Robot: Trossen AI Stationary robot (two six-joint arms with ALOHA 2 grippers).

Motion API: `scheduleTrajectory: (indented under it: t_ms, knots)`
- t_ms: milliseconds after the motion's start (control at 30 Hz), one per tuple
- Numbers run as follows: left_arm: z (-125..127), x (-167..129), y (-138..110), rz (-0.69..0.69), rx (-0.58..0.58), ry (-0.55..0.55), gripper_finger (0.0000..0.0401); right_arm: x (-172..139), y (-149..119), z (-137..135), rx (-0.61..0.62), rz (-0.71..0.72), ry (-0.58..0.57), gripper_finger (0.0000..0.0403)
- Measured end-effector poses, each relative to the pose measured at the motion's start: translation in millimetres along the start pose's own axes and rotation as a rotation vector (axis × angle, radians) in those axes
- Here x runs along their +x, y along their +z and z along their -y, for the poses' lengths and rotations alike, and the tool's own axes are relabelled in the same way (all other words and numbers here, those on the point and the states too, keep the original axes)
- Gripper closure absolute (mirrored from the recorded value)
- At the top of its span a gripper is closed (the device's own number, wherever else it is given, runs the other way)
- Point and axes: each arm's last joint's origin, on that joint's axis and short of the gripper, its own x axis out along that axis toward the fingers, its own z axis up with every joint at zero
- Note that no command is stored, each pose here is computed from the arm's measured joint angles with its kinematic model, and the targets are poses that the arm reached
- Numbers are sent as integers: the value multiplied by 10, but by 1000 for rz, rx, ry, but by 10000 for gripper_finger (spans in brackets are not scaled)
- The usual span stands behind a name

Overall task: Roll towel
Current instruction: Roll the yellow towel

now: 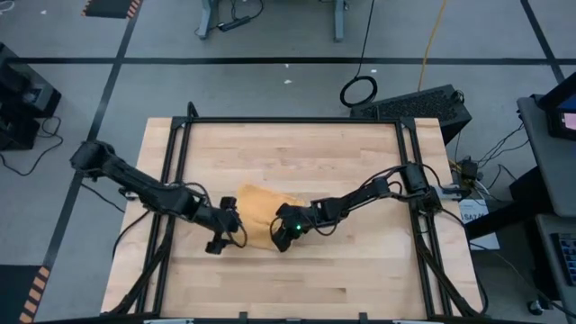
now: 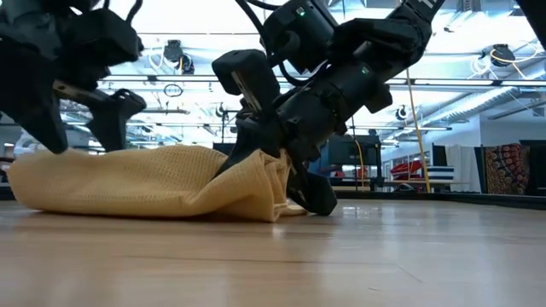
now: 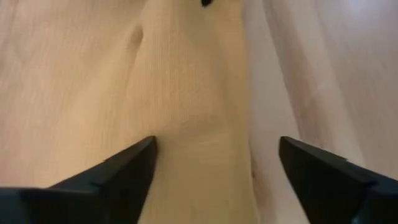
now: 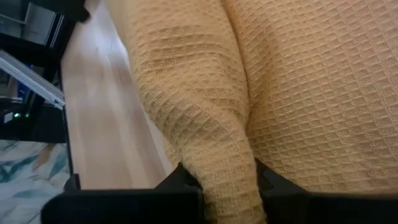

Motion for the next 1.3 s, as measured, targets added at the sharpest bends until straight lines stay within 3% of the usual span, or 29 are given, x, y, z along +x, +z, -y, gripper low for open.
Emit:
scheduleTrajectory:
  t_ms: [133, 233, 433, 600, 733, 933, 1000, 1100, 1200, 1300]
  knots:
    - [81, 183, 64, 36, 37, -43, 11, -5, 19, 17, 8, -30, 14, 380]
    - [150, 330, 63, 36, 80, -18, 10, -9, 36, 29, 26, -43, 22, 379]
    - [131, 537, -59, -79, 11, 87, 55, -11, 56, 36, 34, -36, 27, 377]
    - [78, 559, -39, -75, -20, 78, 140, -32, 67, 4, 3, -33, 47, 359]
    - [22, 526, 20, -52, -64, -52, 240, -123, 52, -47, -108, -89, 50, 310]
    - [-116, 455, 75, -41, -127, -245, 378, -573, 92, -221, -294, -146, -29, 193]
    - [-173, 429, 91, -33, -140, -311, 387, -730, 86, -311, -378, -155, -26, 156]
    - [-271, 417, 99, -33, -184, -374, 370, -931, 55, -479, -514, -104, -23, 112]
    - [-376, 405, 104, -30, -241, -411, 352, -1034, -40, -657, -650, -16, -29, 88]
    - [-507, 394, 102, -25, -326, -398, 347, -1022, -173, -757, -696, 41, -56, 73]
